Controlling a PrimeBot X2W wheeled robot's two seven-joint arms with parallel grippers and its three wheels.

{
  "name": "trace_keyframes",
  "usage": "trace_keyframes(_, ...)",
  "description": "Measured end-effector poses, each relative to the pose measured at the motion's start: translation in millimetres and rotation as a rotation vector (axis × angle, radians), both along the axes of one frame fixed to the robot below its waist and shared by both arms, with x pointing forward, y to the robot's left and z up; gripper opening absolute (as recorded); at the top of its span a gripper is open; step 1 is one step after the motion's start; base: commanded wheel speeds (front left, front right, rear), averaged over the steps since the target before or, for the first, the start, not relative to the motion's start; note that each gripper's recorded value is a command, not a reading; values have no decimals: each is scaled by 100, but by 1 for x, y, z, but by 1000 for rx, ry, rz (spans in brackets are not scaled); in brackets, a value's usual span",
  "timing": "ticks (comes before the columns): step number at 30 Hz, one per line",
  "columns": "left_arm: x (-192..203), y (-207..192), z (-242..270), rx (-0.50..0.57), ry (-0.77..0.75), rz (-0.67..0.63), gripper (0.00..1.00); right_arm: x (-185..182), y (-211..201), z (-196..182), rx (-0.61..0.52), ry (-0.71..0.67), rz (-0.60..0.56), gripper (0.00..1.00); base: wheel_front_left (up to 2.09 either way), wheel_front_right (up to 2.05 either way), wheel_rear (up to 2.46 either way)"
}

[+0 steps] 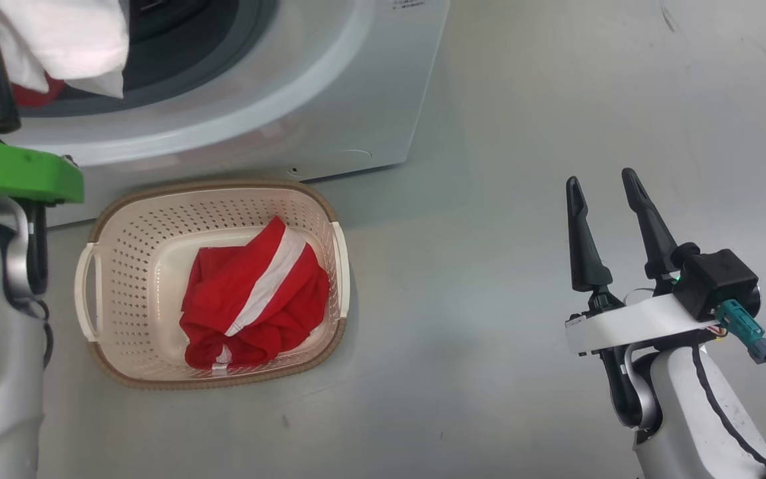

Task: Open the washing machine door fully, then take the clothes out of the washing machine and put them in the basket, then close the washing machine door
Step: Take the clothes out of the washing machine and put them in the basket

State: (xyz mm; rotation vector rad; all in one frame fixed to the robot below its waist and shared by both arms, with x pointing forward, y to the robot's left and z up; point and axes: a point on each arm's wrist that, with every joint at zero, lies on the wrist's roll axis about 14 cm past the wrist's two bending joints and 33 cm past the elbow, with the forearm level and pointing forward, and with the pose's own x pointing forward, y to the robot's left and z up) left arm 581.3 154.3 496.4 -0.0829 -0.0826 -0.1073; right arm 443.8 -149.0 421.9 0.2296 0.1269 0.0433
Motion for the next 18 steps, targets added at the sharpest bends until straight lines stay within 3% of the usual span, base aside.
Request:
trace_keyframes(10,-45,-3,45,-18,-122,-11,0,-11,16,16,12,-30,42,100,0,0,0)
trace_keyframes(18,-87,-12,35,-41,-59,-26,0,-25,26,27,21,-49,74,100,0,0,0)
